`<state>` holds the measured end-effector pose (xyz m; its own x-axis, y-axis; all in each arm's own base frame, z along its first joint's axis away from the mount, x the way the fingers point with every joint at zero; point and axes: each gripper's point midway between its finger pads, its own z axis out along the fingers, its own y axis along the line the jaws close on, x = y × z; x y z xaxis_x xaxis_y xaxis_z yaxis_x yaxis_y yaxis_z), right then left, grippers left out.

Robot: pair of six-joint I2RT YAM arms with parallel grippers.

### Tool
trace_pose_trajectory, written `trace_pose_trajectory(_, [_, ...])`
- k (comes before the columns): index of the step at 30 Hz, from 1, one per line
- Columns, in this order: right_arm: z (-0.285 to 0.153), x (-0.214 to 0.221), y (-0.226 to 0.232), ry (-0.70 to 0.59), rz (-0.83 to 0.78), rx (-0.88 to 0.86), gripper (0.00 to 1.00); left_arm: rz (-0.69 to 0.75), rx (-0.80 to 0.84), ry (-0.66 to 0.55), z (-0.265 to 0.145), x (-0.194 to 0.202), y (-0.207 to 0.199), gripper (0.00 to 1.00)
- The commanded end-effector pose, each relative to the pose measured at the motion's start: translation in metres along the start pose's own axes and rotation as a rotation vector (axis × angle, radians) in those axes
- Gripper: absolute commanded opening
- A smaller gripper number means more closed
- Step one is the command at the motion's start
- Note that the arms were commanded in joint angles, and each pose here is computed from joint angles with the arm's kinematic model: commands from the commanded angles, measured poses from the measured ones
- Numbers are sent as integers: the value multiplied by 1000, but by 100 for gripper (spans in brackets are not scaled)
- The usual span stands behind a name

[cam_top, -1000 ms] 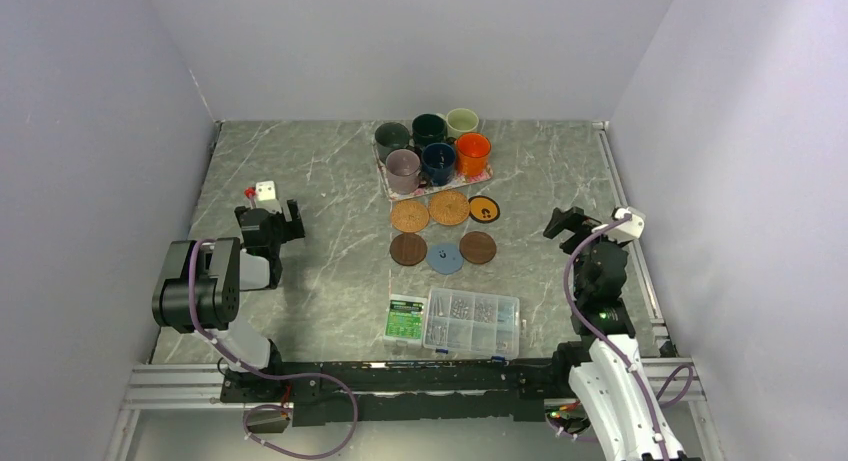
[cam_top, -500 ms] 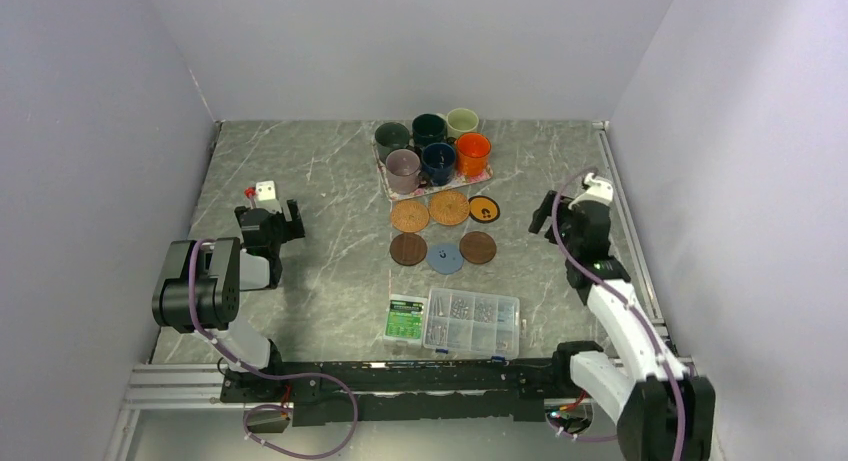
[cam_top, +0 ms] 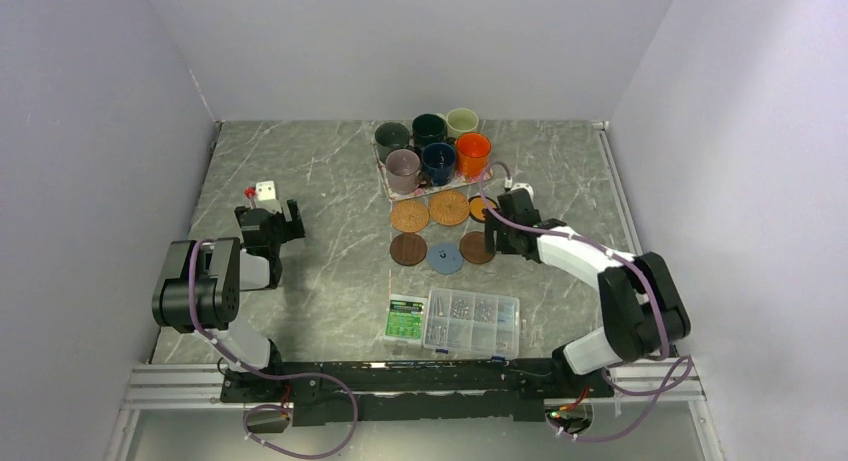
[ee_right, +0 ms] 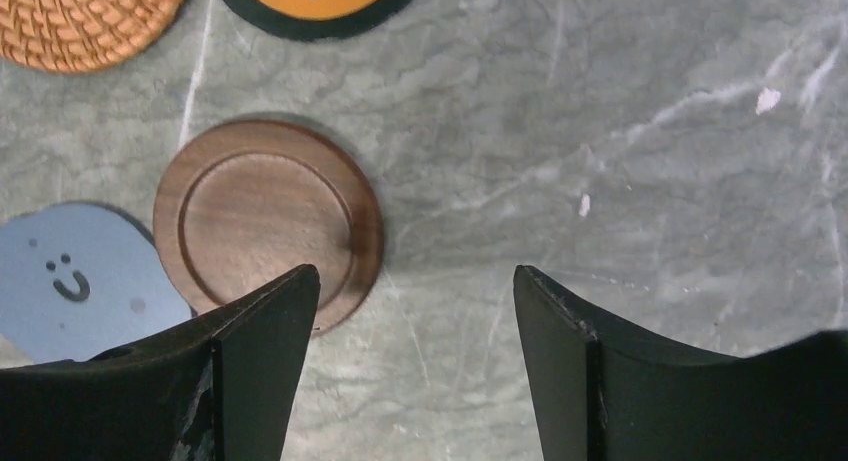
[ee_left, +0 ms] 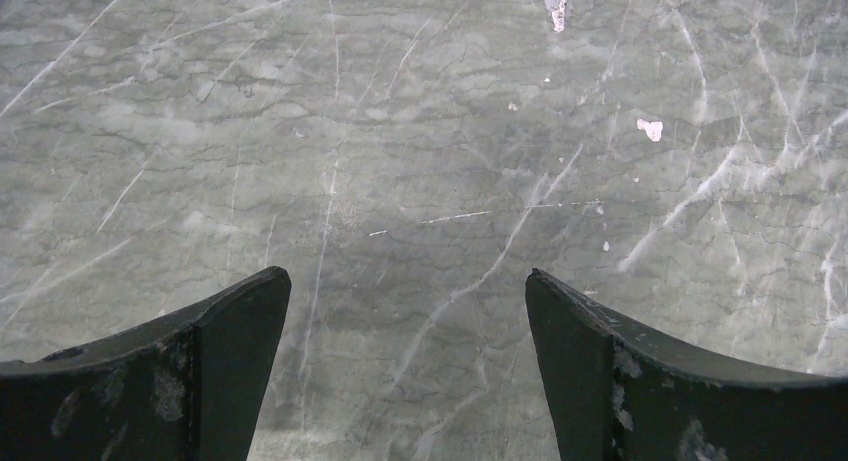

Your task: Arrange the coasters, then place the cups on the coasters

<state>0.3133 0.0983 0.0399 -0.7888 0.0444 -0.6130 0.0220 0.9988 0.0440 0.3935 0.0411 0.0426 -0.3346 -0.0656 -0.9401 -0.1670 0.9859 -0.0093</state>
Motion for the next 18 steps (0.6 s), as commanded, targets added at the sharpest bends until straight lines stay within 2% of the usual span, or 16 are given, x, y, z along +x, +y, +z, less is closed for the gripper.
trace_pose_trajectory(1, [6,-26,11,-44,27,42,75,6,15,-49,2,-12,-2,94])
trace_pose_trajectory(7, [17,-26,19,-21,11,75,72,6,14,-50,1,-12,-2,94])
trace_pose_trajectory(18, [18,-7,-2,21,-3,185,71,7,15,-49,2,-12,-2,94])
